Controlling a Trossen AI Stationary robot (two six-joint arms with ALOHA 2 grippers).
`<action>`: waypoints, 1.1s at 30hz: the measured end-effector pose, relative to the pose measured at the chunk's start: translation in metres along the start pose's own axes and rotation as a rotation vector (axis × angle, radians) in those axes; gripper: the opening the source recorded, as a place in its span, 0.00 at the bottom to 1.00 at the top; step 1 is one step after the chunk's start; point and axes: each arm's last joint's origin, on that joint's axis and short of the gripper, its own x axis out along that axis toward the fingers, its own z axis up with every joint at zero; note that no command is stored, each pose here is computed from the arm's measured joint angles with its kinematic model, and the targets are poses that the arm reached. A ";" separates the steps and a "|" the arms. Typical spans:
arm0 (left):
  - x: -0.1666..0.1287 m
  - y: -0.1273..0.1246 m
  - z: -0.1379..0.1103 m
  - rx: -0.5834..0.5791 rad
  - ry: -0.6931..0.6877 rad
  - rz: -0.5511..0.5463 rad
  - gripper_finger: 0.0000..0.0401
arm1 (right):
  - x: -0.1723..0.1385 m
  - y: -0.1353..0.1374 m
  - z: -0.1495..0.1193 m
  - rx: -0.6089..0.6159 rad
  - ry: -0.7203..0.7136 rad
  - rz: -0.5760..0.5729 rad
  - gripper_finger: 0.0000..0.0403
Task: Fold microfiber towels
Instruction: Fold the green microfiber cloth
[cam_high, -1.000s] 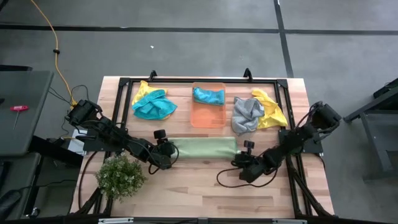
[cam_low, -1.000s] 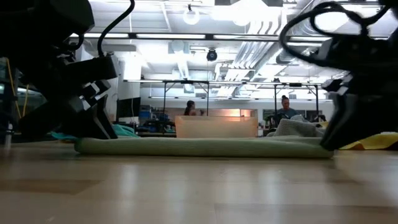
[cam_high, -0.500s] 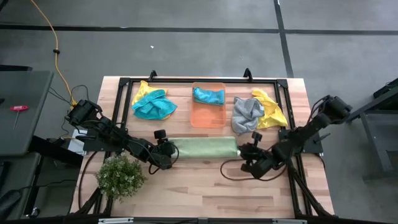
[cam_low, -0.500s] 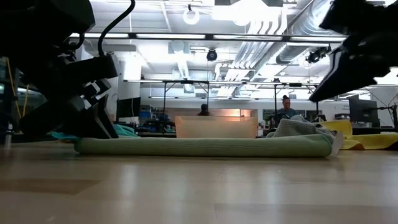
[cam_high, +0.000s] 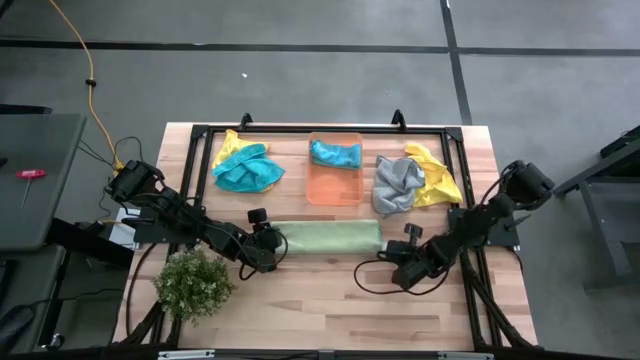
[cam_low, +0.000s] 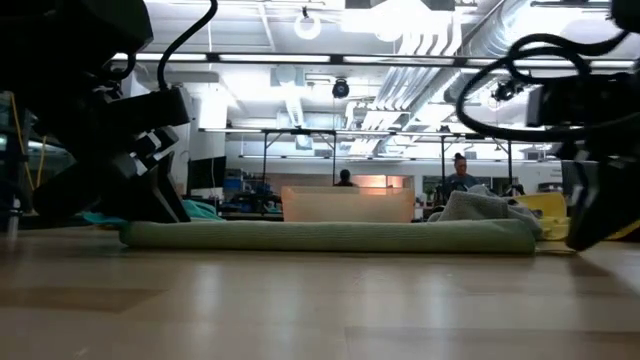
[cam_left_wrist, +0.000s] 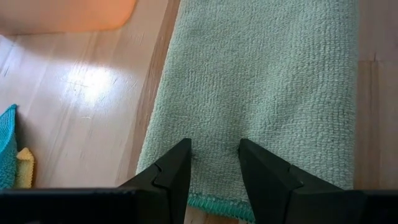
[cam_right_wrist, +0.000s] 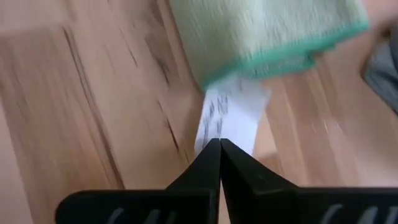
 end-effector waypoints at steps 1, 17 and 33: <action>0.000 0.000 0.000 0.000 0.000 0.000 0.31 | -0.001 0.000 -0.002 -0.003 0.010 -0.009 0.00; -0.006 -0.002 0.016 0.096 0.001 0.000 0.31 | -0.017 -0.005 -0.008 -0.008 -0.077 -0.087 0.00; -0.043 -0.027 0.023 0.257 0.155 -0.202 0.33 | -0.017 -0.002 -0.005 0.031 -0.115 -0.069 0.00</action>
